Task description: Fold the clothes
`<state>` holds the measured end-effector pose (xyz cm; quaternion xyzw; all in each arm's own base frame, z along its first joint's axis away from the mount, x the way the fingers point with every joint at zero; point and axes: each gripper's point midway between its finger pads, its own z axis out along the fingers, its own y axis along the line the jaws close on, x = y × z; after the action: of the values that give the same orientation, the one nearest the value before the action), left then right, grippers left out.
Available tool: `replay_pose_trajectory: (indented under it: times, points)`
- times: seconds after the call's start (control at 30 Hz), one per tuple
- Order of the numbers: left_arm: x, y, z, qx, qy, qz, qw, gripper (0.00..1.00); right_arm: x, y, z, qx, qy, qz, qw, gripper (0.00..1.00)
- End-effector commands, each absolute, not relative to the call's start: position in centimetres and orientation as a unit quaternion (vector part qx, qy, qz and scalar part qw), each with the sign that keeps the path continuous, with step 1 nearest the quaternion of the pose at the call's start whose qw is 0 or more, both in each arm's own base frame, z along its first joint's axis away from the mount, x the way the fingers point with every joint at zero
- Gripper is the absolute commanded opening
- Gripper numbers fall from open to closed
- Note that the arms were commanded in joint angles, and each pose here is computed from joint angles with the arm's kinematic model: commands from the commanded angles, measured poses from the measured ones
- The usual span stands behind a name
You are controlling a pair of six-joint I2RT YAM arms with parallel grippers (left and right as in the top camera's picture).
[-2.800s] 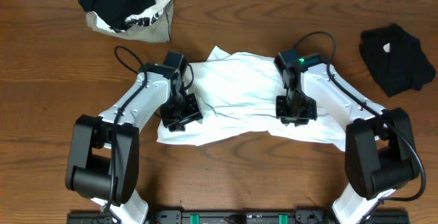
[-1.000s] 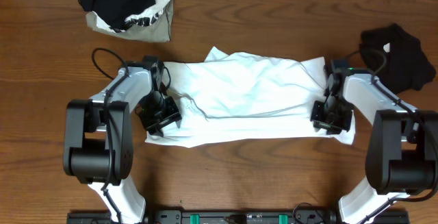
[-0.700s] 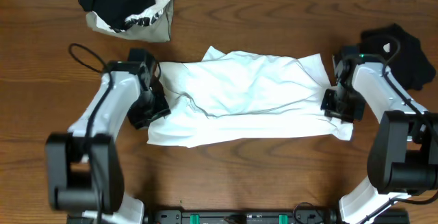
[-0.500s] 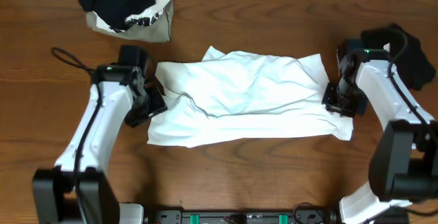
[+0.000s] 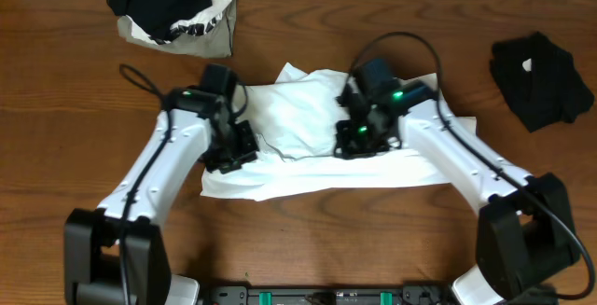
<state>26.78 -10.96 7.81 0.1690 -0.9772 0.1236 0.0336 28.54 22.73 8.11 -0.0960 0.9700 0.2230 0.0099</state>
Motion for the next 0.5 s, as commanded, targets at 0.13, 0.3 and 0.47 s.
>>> replay_pose_trajectory:
  times: [0.13,0.3,0.47]
  points:
    - [26.2,-13.6,5.3,0.160,-0.976,0.131,0.073,0.29,27.1,25.7,5.1,-0.070,0.971,0.227,-0.038,0.15]
    - [26.3,-14.1,3.8,0.162,-0.973,0.136,0.092,0.29,27.3,25.0,2.7,-0.050,0.977,0.202,-0.056,0.11]
    - [26.6,-14.1,2.6,0.165,-0.973,0.129,0.100,0.29,28.3,23.8,1.6,-0.031,0.980,0.190,-0.056,0.11]
